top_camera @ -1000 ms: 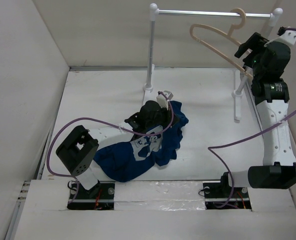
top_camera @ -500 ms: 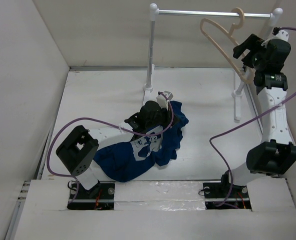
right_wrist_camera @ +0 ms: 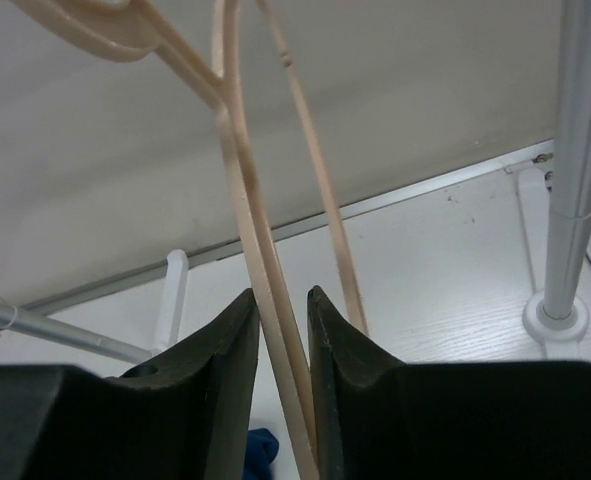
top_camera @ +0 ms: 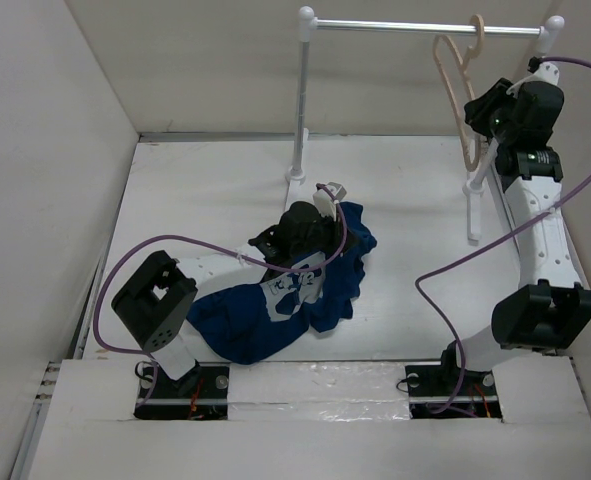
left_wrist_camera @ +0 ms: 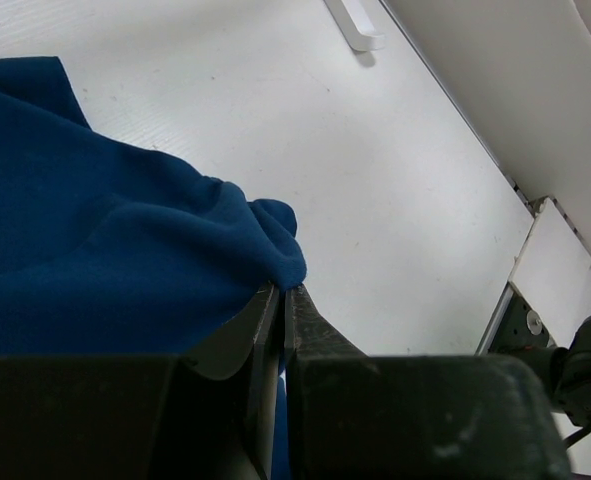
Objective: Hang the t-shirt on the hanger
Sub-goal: Pick up the hanger from the clothesline.
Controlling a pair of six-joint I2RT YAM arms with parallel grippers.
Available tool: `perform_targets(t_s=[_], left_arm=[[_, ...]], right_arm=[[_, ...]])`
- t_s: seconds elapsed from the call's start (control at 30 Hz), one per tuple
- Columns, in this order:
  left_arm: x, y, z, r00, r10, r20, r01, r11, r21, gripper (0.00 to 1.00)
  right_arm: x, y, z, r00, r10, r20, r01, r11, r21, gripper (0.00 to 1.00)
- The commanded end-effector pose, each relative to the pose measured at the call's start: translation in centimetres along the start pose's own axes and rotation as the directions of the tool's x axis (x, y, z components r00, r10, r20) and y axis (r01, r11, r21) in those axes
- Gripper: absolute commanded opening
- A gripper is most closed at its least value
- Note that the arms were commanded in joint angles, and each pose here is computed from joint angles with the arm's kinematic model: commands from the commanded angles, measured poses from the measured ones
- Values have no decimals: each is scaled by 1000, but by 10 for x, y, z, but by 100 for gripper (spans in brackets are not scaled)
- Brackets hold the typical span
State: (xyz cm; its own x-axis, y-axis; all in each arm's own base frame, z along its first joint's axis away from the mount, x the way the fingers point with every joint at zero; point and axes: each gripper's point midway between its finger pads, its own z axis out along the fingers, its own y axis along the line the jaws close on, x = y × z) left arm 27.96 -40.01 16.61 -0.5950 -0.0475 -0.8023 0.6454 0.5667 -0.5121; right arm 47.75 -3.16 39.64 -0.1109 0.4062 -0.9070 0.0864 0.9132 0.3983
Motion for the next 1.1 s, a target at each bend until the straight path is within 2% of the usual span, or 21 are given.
perform_targets(t_s=[0.0, 0.1, 0.17, 0.23, 0.5, 0.67, 0.83, 1.07], left_arm=[[-20, -18, -6, 998, 18, 63, -22, 998, 64, 0], [-21, -17, -7, 998, 18, 66, -22, 998, 58, 0], [-22, -16, -8, 997, 18, 73, -22, 998, 52, 0], [-22, -15, -8, 997, 19, 74, -23, 999, 48, 0], [-23, -15, -10, 997, 19, 79, -23, 999, 46, 0], [-25, -15, -11, 996, 20, 88, -24, 999, 42, 0], [-25, -15, -11, 996, 18, 88, -22, 999, 39, 0], [-29, -14, -10, 995, 16, 102, -19, 999, 29, 0]], right_arm=[[-23, 19, -5, 996, -38, 77, 41, 999, -26, 29], [-23, 29, -6, 994, -72, 79, 75, 997, -35, 21], [-26, 33, -7, 991, -102, 89, 106, 994, -39, 7], [-27, 37, -8, 989, -117, 94, 122, 992, -44, 0], [-44, 50, -21, 979, -122, 161, 133, 989, -59, 0], [-65, 58, -49, 963, -101, 250, 125, 989, -79, 0], [-63, 59, -67, 962, -59, 268, 88, 991, -97, 0], [-32, 58, -88, 975, 11, 223, 22, 990, -142, 0]])
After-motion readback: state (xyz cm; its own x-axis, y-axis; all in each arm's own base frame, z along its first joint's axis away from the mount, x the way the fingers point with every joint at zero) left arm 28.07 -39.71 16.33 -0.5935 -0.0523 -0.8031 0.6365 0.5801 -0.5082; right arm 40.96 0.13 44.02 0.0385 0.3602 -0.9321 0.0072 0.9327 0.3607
